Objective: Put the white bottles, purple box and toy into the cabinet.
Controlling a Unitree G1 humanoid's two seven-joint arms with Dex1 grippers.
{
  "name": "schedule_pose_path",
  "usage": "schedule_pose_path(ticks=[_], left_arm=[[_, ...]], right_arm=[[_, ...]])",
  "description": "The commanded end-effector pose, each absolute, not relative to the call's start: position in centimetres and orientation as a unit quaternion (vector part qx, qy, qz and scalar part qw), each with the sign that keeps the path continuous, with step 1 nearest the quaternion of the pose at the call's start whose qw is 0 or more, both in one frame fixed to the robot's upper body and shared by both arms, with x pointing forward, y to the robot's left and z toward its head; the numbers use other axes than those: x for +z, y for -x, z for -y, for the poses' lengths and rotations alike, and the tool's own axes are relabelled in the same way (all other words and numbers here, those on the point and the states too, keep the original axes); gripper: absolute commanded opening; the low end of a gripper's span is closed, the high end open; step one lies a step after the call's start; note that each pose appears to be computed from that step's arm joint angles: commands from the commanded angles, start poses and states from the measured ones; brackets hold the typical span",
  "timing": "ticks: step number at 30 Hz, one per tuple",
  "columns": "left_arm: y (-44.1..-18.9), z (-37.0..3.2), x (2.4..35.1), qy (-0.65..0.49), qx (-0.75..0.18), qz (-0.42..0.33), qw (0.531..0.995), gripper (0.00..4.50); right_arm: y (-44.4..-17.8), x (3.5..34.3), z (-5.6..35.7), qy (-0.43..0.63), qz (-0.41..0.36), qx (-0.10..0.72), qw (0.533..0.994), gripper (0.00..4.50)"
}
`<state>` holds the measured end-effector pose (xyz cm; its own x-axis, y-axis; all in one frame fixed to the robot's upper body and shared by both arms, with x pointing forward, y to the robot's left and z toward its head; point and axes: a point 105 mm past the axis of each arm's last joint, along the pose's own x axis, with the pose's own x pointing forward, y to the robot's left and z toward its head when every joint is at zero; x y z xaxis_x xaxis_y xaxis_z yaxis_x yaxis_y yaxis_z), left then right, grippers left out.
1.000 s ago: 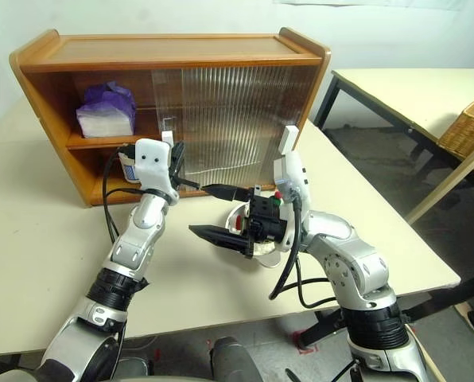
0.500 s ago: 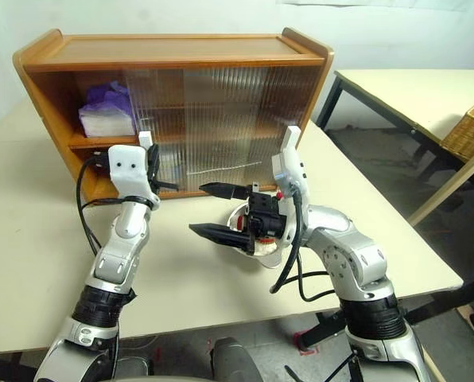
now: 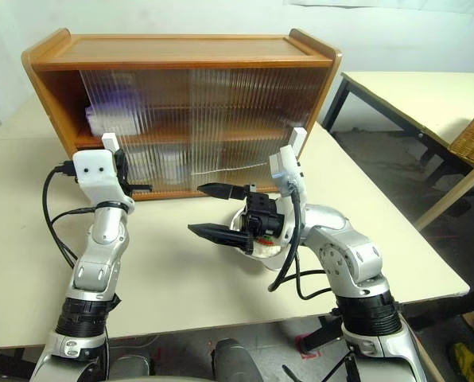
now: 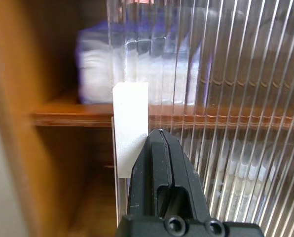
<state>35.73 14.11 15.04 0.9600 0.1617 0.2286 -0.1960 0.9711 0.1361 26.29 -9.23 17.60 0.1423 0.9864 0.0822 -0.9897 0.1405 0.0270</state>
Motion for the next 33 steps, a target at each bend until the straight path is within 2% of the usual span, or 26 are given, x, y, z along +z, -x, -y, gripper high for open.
schedule_pose_path(ticks=[1,6,13,15,18,19,21,24,29,32,33], left_arm=[[-35.3,-17.1,15.0,-0.086,0.148,0.103,0.98,0.01],[-35.1,-19.8,15.2,-0.096,0.186,0.105,0.972,0.01],[-34.9,-19.6,15.2,-0.103,0.172,0.107,0.974,0.01],[-35.2,-18.7,15.2,-0.092,0.144,0.11,0.979,0.01],[-36.0,-15.7,15.5,-0.048,0.045,0.121,0.99,0.01],[-36.1,-13.7,15.6,-0.014,-0.021,0.125,0.992,0.18],[-36.0,-11.4,15.8,-0.013,-0.094,0.129,0.987,0.59],[-35.6,-9.3,16.2,-0.026,-0.183,0.14,0.973,1.62],[-34.7,-8.6,17.2,-0.047,-0.292,0.164,0.941,3.41],[-34.3,-8.8,17.0,-0.054,-0.355,0.151,0.921,4.49],[-34.0,-9.0,17.0,-0.042,-0.375,0.143,0.915,4.49]], right_arm=[[-26.4,17.5,8.9,-0.033,0.021,0.659,0.751,4.5],[-26.4,17.4,8.9,-0.035,0.022,0.66,0.75,4.5],[-26.8,17.4,8.7,-0.035,0.025,0.662,0.748,4.5],[-26.9,17.5,8.6,-0.034,0.026,0.662,0.748,4.5],[-26.9,17.5,8.5,-0.034,0.027,0.663,0.748,4.5],[-26.9,17.5,8.5,-0.033,0.028,0.662,0.748,4.5],[-26.9,17.5,8.6,-0.033,0.028,0.662,0.749,4.5],[-26.9,17.5,8.7,-0.031,0.029,0.659,0.751,4.5],[-26.9,17.5,9.0,-0.029,0.031,0.651,0.758,4.5],[-26.9,17.4,9.1,-0.03,0.032,0.647,0.761,4.5],[-26.9,17.4,9.1,-0.03,0.032,0.646,0.762,4.5]])
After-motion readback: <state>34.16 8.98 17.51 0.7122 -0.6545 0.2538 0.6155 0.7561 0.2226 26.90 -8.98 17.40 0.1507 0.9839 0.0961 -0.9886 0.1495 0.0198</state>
